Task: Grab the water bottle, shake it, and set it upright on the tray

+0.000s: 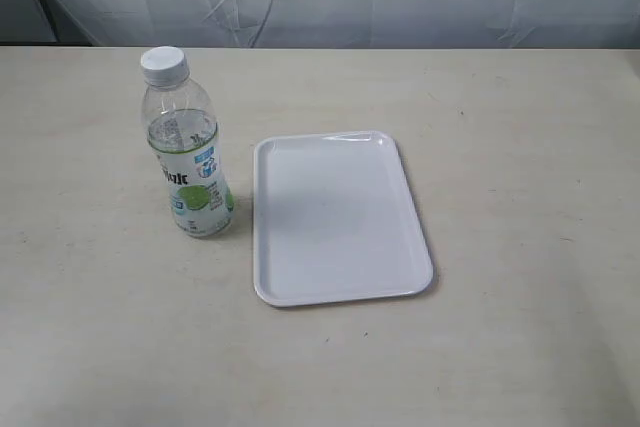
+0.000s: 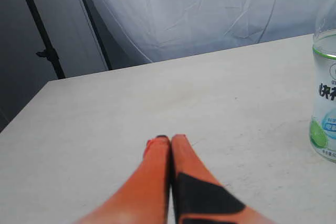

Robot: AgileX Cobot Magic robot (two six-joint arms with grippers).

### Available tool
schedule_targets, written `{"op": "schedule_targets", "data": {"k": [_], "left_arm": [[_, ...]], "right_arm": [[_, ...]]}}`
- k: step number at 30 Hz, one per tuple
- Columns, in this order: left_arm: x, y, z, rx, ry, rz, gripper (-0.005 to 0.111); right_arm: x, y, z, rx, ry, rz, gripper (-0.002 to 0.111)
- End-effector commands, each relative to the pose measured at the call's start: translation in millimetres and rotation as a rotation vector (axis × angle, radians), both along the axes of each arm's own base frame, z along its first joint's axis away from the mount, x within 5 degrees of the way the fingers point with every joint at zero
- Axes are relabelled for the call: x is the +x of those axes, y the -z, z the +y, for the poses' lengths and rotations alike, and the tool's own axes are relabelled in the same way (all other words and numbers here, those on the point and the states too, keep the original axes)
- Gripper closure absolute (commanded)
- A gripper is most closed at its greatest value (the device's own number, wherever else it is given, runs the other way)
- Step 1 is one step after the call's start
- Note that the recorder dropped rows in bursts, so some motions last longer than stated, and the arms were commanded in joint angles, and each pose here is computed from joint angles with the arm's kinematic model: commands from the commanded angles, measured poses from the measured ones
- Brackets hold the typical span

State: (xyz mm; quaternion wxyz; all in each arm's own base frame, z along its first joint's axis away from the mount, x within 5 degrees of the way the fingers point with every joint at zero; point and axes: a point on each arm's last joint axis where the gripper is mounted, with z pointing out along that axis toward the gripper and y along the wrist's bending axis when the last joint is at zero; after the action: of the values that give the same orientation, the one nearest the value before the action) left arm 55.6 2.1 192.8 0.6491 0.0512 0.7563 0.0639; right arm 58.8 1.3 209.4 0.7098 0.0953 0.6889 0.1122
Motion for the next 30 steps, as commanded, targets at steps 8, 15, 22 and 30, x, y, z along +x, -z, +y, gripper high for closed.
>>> {"op": "schedule_targets", "data": {"k": [8, 15, 22, 30], "left_arm": [[-0.1, 0.6, -0.1, -0.004, 0.0, -0.005, 0.106], [-0.1, 0.6, -0.1, -0.004, 0.0, -0.005, 0.106], [-0.1, 0.6, -0.1, -0.004, 0.0, -0.005, 0.106], [-0.1, 0.6, -0.1, -0.004, 0.0, -0.005, 0.106]], "right_arm": [[-6.8, -25.8, -18.8, 0.911, 0.031, -0.354, 0.109], [2.3, -21.9, -8.6, 0.748, 0.006, -0.18, 0.109], [76.5, -120.0, 10.2, -0.049, -0.082, -0.055, 0.109], [144.8, -75.6, 119.8, -0.305, -0.791, -0.063, 0.021]]}}
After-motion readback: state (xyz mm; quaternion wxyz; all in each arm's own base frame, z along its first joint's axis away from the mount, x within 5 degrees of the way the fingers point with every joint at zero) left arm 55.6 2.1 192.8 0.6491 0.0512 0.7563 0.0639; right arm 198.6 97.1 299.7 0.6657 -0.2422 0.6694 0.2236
